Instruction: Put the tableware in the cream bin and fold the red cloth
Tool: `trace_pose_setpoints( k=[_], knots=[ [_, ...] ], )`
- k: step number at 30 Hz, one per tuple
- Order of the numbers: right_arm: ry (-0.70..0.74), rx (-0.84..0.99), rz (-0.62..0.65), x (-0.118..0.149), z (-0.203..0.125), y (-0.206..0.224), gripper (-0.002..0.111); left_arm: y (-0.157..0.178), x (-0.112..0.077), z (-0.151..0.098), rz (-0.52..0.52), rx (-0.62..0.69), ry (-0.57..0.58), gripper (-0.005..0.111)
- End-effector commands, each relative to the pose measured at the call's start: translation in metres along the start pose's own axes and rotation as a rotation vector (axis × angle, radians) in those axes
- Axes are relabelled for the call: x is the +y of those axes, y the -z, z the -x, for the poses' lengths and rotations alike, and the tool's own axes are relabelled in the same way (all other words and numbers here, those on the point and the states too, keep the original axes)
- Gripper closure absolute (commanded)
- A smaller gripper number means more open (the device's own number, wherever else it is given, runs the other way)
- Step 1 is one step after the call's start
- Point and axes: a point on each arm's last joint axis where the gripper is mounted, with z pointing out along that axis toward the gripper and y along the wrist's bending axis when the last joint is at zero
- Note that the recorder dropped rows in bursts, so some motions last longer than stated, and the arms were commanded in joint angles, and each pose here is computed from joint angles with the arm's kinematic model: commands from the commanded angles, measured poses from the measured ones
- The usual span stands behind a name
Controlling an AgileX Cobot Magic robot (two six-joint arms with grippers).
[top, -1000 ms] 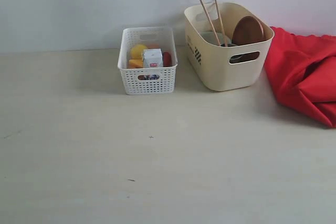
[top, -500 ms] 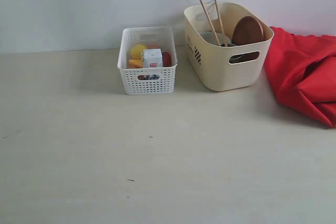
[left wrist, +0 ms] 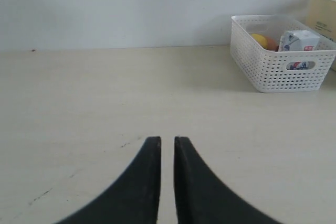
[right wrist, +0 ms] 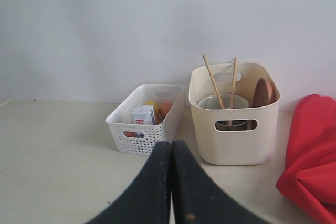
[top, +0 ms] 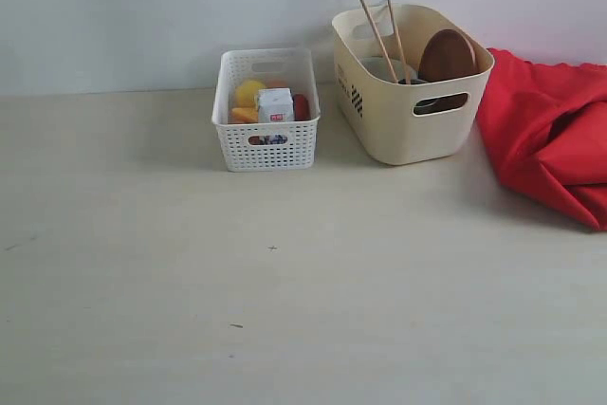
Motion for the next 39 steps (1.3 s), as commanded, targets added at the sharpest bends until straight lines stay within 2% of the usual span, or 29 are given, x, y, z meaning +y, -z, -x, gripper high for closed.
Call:
trace_pose_setpoints(
  k=[1,13,17,27,32,39],
  knots=[
    [-0.003,-0.001,0.001,0.0,0.0,-0.001,0.108,0.0,0.0,0.001,0.0,-0.014,0.002,0.095],
    [-0.003,-0.001,0.001,0.0,0.0,-0.001,0.108,0.0,0.0,-0.001,0.0,0.0,0.002,0.095],
    [0.14,-0.017,-0.035,-0.003,0.002,-0.001,0.108,0.0,0.0,-0.001,0.0,0.0,0.002,0.095],
    [0.135,-0.015,-0.032,-0.003,0.001,-0.001,0.108,0.0,0.0,-0.001,0.0,0.0,0.002,0.095],
    [0.132,0.009,-0.04,-0.006,-0.008,-0.004,0.108,0.0,0.0,-0.001,0.0,0.0,0.002,0.095],
    [0.138,0.029,-0.119,-0.015,-0.034,-0.007,0.108,0.0,0.0,-0.001,0.0,0.0,0.002,0.095]
  ],
)
